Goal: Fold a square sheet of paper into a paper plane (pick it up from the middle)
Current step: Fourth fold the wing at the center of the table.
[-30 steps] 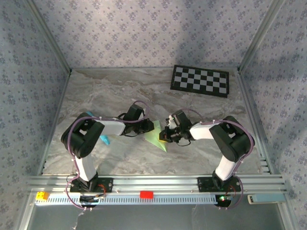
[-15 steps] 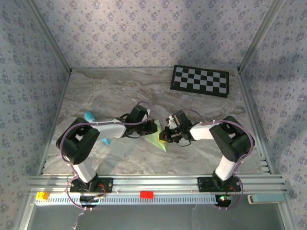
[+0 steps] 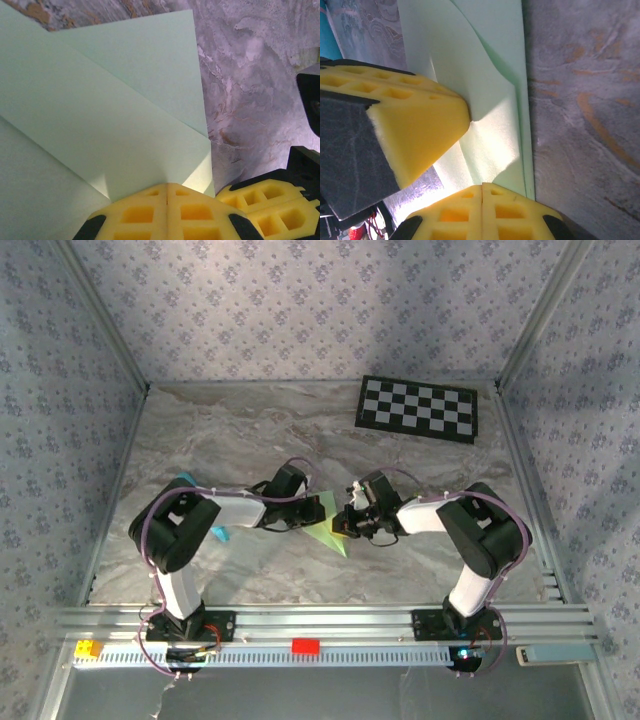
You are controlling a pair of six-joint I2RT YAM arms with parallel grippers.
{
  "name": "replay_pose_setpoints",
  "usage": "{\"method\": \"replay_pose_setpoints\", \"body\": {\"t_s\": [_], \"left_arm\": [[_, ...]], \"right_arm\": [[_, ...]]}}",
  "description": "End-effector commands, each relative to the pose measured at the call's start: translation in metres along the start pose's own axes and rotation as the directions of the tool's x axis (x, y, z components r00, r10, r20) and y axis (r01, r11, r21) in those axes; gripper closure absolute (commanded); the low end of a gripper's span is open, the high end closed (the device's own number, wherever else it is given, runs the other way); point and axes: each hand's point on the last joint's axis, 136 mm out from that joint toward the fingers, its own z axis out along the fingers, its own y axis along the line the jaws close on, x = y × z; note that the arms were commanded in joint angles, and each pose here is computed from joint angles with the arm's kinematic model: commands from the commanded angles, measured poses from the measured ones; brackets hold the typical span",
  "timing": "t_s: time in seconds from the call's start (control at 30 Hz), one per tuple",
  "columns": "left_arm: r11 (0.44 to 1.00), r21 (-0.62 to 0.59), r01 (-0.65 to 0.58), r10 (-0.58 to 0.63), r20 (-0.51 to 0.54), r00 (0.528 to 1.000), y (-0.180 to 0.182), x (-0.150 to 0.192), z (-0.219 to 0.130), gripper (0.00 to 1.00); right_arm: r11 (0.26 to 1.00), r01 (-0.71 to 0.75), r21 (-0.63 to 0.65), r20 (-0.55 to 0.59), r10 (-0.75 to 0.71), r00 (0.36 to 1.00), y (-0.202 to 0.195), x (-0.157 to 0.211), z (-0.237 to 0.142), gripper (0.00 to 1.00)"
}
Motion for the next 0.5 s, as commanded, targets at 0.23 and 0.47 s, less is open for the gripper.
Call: {"method": "replay_pose_setpoints", "body": {"t_s": [0.23, 0.47], "left_arm": [[0.989, -0.139, 0.051, -0.040, 0.079, 0.996, 0.046, -0.055, -0.012, 0.96], [0.992, -0.115, 0.051, -0.040, 0.100, 0.994, 0.039, -0.079, -0.023, 0.94]], "right_arm": [[0.972, -0.105, 0.212, -0.081, 0.124, 0.989, -0.066, 0.040, 0.002, 1.00], [0.976, -0.095, 0.197, -0.082, 0.113, 0.990, -0.061, 0.039, 0.001, 1.00]]}}
